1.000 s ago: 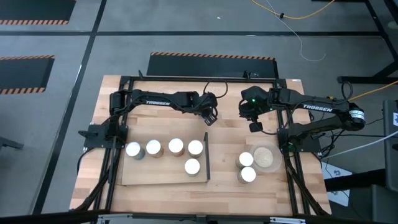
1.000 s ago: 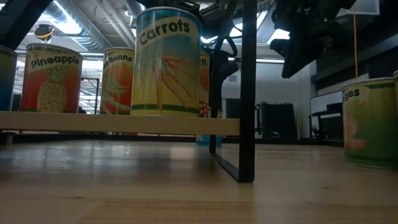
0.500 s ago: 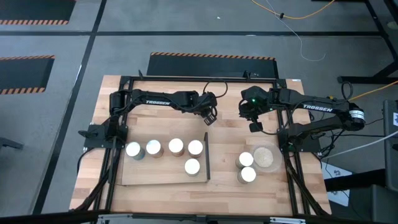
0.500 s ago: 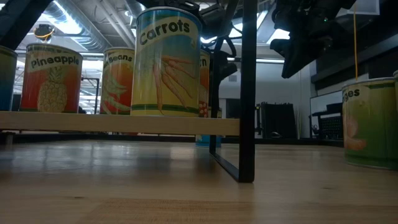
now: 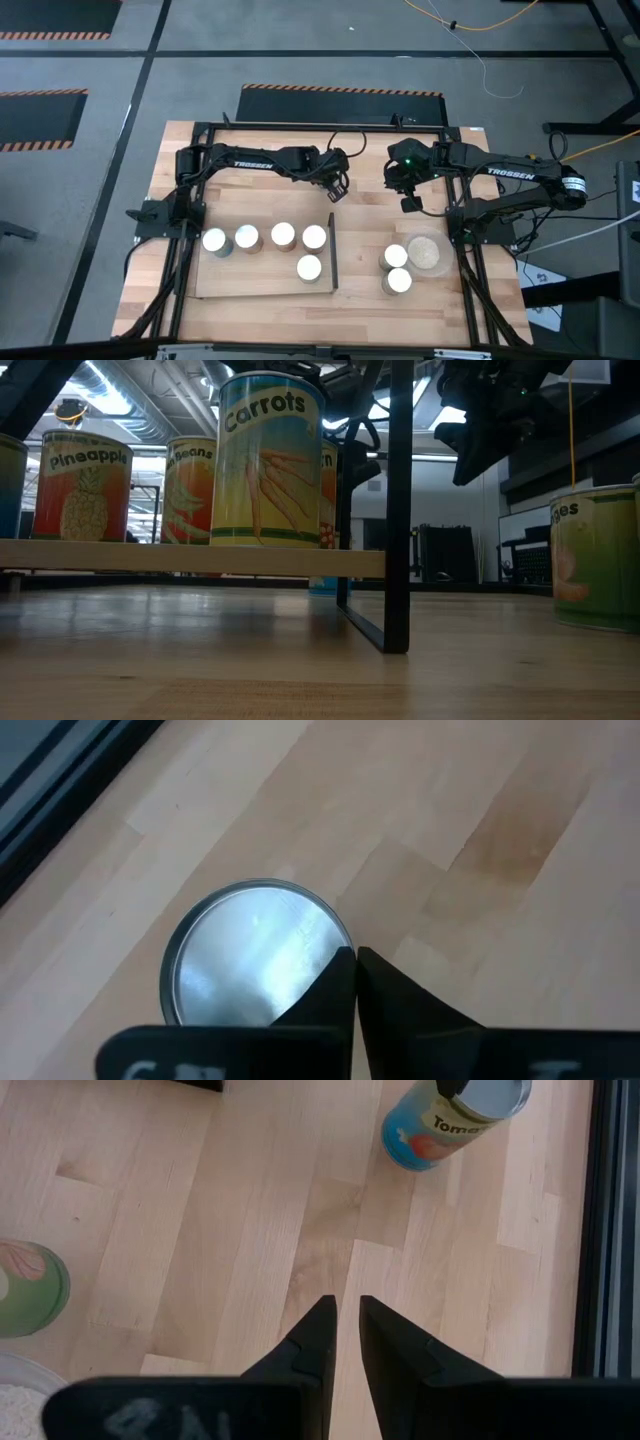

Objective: Pick and place cans onto a shelf
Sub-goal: Put the tomato can on the shelf

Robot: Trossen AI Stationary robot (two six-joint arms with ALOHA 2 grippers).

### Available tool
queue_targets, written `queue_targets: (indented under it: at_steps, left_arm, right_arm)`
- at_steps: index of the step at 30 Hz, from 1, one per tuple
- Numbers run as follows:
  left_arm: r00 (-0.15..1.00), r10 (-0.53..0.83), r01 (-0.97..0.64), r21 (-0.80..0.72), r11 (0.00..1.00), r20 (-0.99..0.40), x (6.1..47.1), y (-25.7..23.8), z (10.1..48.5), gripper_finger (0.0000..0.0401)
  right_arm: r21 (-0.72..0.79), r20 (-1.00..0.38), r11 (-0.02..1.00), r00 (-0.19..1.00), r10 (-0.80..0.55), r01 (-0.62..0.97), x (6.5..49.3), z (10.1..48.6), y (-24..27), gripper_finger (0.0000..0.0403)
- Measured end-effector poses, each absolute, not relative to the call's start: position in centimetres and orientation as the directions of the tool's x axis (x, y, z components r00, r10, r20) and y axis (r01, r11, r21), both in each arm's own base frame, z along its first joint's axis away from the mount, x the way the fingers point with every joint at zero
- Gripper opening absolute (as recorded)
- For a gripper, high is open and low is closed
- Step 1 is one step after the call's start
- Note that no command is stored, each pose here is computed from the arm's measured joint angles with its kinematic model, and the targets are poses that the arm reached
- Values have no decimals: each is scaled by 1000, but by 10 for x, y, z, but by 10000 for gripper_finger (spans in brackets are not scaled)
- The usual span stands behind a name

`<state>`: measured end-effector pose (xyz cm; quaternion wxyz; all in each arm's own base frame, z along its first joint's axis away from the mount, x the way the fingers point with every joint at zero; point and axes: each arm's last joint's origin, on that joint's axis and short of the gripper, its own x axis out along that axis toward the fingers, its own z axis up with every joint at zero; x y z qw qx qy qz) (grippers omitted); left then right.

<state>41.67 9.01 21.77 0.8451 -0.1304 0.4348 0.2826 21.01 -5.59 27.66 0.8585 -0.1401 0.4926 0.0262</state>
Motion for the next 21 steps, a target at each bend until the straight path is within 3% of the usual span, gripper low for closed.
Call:
queue_targets:
  at_steps: [21]
  left_arm:
    - [504,289,-491,5,871,-814,415,70,229,0]
  right_arm:
    - [-216,-853,959,514,-93,-184,210,277,-56,53]
